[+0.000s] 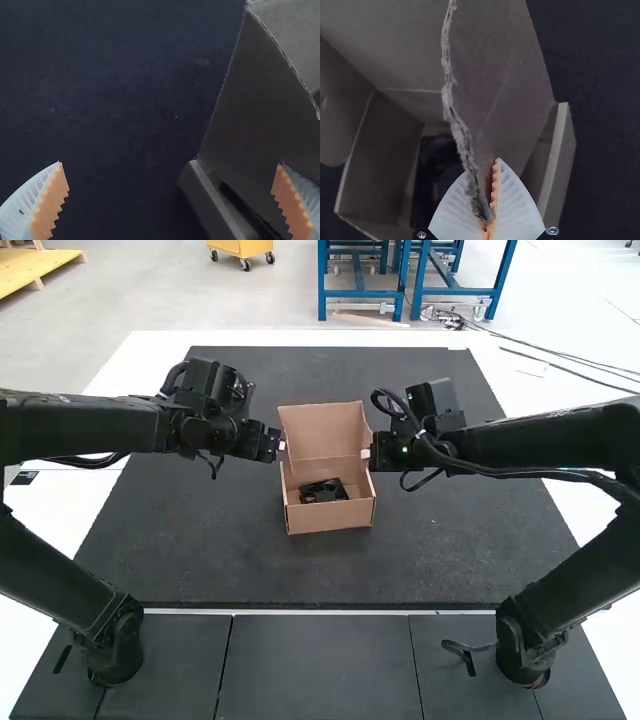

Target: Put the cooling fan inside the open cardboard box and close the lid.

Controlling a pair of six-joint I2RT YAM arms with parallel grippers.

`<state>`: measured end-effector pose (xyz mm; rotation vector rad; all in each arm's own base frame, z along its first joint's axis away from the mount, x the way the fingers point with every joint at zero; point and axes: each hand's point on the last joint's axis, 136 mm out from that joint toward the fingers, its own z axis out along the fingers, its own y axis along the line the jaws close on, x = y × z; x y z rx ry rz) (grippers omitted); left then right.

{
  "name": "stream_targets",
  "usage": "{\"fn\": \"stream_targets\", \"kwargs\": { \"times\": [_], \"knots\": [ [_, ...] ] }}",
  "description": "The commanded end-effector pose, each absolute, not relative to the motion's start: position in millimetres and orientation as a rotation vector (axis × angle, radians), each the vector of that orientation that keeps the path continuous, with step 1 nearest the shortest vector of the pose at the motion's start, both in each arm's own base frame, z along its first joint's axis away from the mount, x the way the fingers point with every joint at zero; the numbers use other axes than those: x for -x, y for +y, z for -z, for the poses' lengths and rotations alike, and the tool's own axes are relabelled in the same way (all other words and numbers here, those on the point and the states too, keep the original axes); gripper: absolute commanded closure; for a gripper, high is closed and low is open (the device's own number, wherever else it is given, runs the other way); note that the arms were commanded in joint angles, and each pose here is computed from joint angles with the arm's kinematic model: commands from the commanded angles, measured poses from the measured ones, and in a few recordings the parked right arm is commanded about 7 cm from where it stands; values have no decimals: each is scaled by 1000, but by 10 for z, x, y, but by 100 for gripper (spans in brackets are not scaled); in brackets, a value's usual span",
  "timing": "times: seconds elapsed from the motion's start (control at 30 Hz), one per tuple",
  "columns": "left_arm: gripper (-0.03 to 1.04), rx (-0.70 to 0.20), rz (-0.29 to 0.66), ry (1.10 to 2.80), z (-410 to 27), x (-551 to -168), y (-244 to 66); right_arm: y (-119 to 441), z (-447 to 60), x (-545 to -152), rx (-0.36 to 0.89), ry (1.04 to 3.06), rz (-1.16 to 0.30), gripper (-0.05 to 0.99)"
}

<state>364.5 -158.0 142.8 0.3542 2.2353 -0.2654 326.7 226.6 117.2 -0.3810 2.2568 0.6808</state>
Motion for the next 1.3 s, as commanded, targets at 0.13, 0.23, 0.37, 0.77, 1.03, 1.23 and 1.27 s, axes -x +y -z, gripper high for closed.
{"fn": "stream_targets", "kwargs": {
  "times": [0.13, 0.23, 0.37, 0.77, 1.03, 1.23, 1.27],
  "knots": [
    [5, -371, 266, 2200, -1533, -3560, -1570, 2386, -1152, -3035, 438, 2264, -747, 95],
    [5, -374, 264, 2204, -1517, -3529, -1556, 2385, -1141, -3018, 440, 2267, -749, 95],
    [5, -378, 264, 2207, -1503, -3497, -1549, 2388, -1132, -3007, 443, 2270, -751, 95],
    [5, -399, 281, 2213, -1462, -3427, -1557, 2392, -1006, -2894, 467, 2309, -747, 95],
    [5, -407, 294, 2224, -1408, -3357, -1546, 2366, -909, -2837, 486, 2343, -730, 95],
    [5, -417, 312, 2222, -1402, -3312, -1561, 2365, -884, -2833, 488, 2351, -724, 95],
    [5, -419, 315, 2220, -1405, -3311, -1567, 2366, -887, -2835, 488, 2349, -724, 95]
  ]
}}
